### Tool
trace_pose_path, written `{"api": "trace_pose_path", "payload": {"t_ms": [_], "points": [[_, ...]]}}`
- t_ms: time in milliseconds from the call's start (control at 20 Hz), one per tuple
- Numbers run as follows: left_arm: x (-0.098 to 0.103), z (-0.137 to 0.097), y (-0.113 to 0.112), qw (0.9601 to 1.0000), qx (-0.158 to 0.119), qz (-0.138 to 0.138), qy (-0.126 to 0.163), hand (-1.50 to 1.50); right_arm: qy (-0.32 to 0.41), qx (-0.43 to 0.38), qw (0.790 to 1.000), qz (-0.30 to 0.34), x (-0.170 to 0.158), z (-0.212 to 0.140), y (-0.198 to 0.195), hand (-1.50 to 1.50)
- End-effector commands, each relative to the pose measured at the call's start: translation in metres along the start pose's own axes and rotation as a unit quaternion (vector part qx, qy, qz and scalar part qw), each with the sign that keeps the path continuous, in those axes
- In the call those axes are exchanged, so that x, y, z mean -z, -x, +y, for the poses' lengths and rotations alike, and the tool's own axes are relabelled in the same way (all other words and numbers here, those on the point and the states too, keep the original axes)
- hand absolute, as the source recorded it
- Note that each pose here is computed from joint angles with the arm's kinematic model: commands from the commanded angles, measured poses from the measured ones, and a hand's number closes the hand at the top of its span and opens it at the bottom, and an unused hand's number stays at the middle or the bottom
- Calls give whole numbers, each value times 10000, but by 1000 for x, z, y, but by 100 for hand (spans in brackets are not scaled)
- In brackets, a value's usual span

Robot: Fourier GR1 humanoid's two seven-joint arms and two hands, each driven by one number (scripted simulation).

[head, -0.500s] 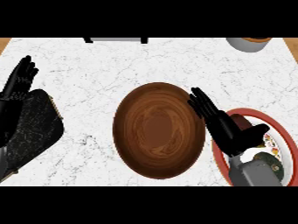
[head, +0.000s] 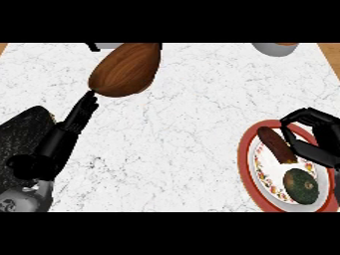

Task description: Pick the sweet potato from the plate and place it in the bowl

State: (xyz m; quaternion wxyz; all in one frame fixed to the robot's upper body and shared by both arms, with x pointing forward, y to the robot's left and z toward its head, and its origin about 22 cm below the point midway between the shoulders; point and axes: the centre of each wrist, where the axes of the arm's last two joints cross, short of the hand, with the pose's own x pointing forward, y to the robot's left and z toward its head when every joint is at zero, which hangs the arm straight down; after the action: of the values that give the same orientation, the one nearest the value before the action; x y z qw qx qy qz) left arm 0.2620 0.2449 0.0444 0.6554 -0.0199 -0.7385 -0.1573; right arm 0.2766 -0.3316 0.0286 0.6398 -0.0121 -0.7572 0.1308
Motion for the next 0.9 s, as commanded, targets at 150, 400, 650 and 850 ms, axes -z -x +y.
{"api": "trace_pose_path", "payload": {"t_ms": [150,400,650,850], "points": [[17,-39,-6,9975,-373,208,555,0,85,-721,9969,-296,3,-42,29,-150],[10,-33,-3,9975,-409,228,533,0,-558,-2350,9704,-82,23,-65,-25,-150],[7,-37,6,9980,-370,235,462,0,-1532,-3885,9035,962,25,-72,-46,-150],[11,-40,-5,9975,-401,191,551,0,-2701,-4181,8443,1986,37,-74,-74,-150]]}}
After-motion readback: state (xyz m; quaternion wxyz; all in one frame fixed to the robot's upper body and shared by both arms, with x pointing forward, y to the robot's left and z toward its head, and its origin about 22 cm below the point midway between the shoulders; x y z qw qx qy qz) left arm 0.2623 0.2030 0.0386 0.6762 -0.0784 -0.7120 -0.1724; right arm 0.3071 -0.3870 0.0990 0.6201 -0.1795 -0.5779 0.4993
